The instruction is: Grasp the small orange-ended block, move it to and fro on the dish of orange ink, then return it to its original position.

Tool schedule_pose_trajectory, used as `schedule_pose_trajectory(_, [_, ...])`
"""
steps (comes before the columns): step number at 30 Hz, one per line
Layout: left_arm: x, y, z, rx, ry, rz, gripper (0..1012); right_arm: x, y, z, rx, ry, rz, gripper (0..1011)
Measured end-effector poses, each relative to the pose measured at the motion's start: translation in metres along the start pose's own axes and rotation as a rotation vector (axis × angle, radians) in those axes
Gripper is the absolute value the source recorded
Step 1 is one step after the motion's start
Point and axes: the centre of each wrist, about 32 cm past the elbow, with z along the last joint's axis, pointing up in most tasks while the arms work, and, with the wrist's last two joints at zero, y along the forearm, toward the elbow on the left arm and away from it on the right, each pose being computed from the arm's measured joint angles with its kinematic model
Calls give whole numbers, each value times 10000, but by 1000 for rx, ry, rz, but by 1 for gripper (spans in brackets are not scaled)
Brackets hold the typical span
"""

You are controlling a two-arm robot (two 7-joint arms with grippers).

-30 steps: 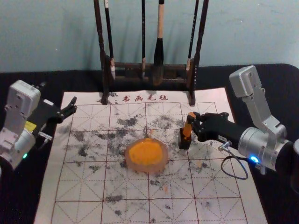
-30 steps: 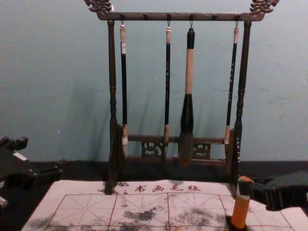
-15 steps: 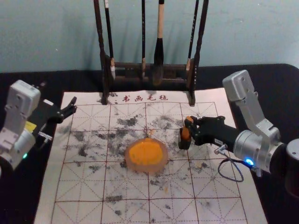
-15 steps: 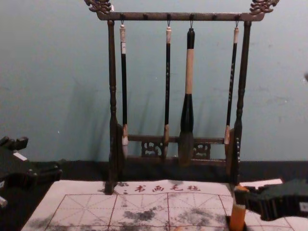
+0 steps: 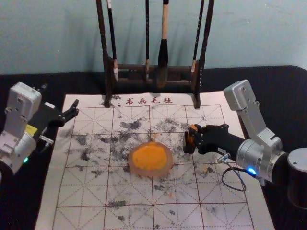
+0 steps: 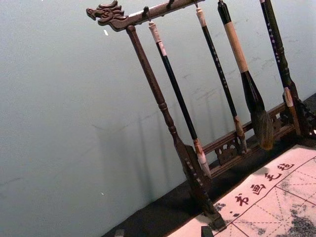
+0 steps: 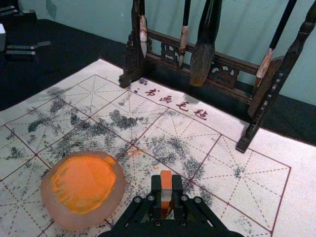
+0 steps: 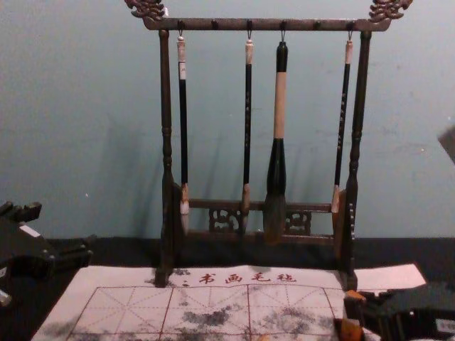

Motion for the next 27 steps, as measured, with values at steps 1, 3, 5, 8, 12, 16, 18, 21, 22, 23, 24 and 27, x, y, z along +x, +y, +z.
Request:
schedule_pose_trajectory(1, [0,0,0,0,0,0,1001,-2,3,-6,1,-1,-1,119])
schedule_pose_trajectory(3, [0,0,0,0,0,0,1001,-2,3,-7,1,-2,-1,119])
schedule_pose_trajectory(5, [0,0,0,0,0,0,1001,-2,3,-7,1,-2,-1,119])
schedule_pose_trajectory(8, [0,0,0,0,0,0,1001,0,1,-7,1,-2,-1,119])
schedule_pose_trajectory(12, [0,0,0,0,0,0,1001,1,0,-5,1,-2,-1,119])
schedule_pose_trajectory(16, [0,0,0,0,0,0,1001,1,-1,-3,1,-2,-1,187])
schedule_pose_trajectory(18, [0,0,0,0,0,0,1001,1,-1,-2,2,-2,-1,238])
schedule_pose_trajectory(21, [0,0,0,0,0,0,1001,2,-2,0,2,-2,-1,332])
schedule_pose_trajectory(22, [0,0,0,0,0,0,1001,2,-2,1,2,-1,-1,385])
schedule_pose_trajectory(23, [0,0,0,0,0,0,1001,2,-2,1,2,-1,-1,385])
schedule_pose_trajectory(24, [0,0,0,0,0,0,1001,2,-2,2,2,-1,-1,435])
schedule_pose_trajectory(27, [0,0,0,0,0,0,1001,3,-3,4,2,-2,-1,530])
